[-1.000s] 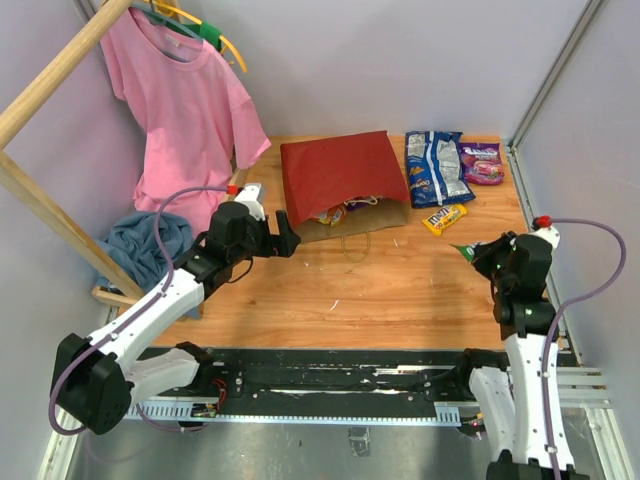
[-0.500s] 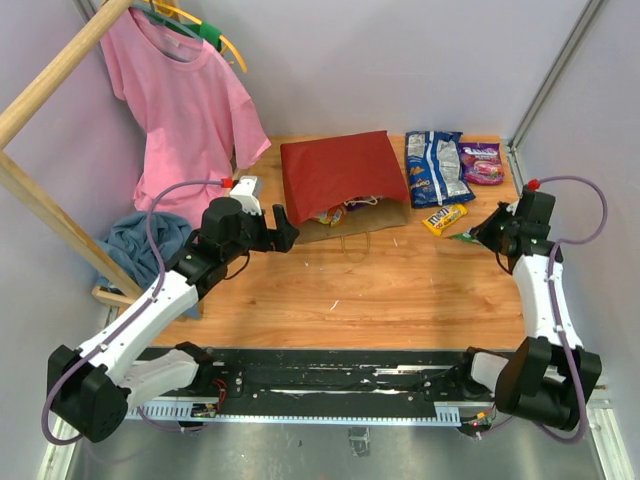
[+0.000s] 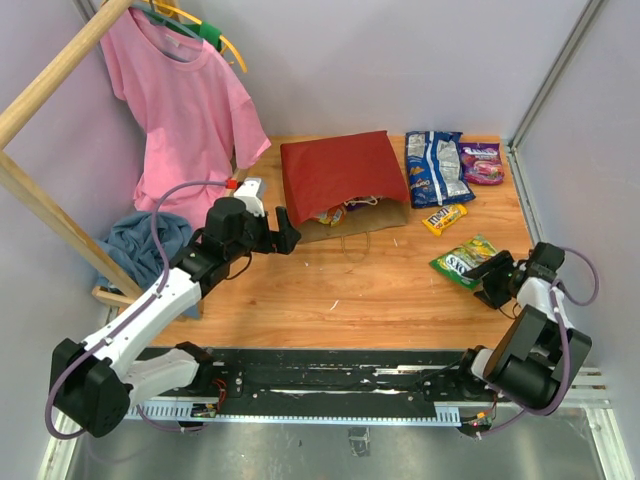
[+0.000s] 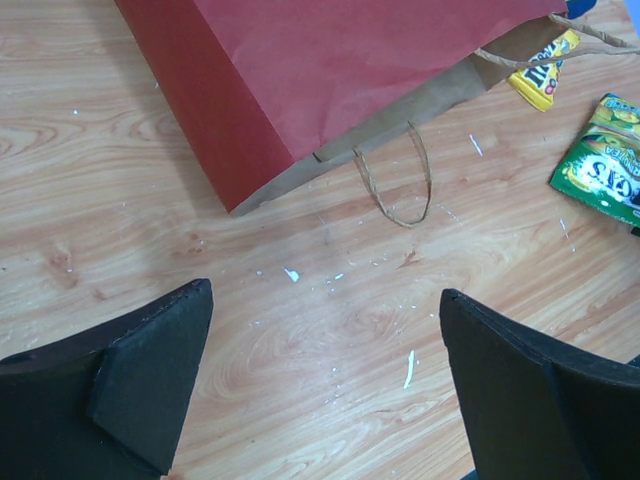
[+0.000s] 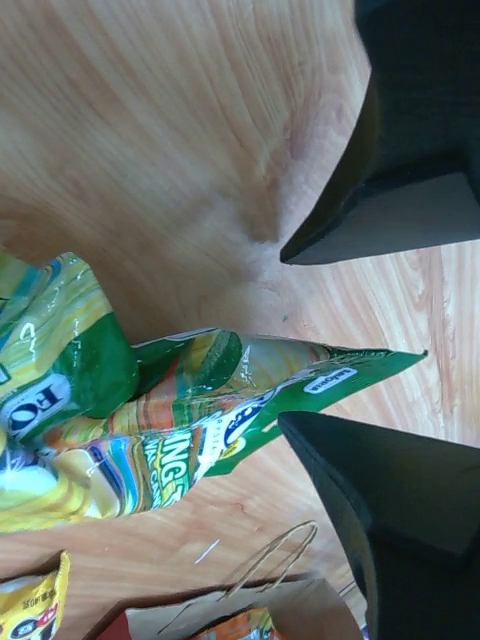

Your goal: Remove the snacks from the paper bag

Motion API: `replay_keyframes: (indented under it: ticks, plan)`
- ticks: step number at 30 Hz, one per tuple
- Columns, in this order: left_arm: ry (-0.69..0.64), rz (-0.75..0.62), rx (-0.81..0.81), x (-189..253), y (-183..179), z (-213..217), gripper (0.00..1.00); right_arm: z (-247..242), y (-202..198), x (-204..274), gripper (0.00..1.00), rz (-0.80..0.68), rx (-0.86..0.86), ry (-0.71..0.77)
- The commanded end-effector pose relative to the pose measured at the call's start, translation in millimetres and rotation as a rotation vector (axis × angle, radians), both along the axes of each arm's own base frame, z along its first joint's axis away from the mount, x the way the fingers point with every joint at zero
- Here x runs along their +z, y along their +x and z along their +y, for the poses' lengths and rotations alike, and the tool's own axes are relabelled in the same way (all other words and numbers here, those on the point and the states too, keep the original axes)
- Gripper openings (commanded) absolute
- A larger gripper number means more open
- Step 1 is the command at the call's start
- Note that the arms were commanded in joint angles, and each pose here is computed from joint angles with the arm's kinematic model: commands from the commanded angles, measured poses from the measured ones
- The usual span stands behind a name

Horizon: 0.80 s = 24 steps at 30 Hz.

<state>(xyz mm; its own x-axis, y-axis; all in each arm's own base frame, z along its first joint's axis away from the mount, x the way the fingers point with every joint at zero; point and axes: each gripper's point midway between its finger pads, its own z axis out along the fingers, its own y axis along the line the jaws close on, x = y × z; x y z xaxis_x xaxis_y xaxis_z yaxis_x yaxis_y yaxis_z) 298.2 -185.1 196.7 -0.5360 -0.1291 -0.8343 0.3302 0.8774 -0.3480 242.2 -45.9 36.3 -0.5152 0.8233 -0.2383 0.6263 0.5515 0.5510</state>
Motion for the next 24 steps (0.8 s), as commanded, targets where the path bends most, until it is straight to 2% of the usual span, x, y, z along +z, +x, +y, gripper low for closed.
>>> replay_keyframes:
  ticks: [1, 5, 8, 10, 19, 24]
  plan:
    - [-0.014, -0.030, -0.011, 14.8, 4.9, -2.6, 1.00, -6.2, 3.3, 12.5, 0.67, -0.038, -0.040, -0.007]
    - [-0.011, -0.027, -0.004, 12.4, 4.3, -0.9, 1.00, -12.3, -2.5, 31.6, 0.70, -0.045, -0.091, -0.090]
    - [-0.014, -0.024, -0.008, 11.2, 4.7, -2.2, 1.00, -23.8, -11.8, 52.0, 0.73, -0.026, -0.140, -0.248]
    - [-0.017, -0.023, -0.013, 11.0, 5.1, -3.8, 1.00, -23.2, -16.5, 60.3, 0.73, -0.024, -0.149, -0.300]
    - [-0.013, -0.024, -0.025, 9.6, 5.7, -5.3, 1.00, -19.3, -41.6, 29.0, 0.68, 0.094, -0.226, -0.283]
    - [0.007, -0.031, -0.016, 9.6, 3.3, -0.2, 1.00, -42.1, -26.8, 47.5, 0.66, 0.044, -0.290, -0.368]
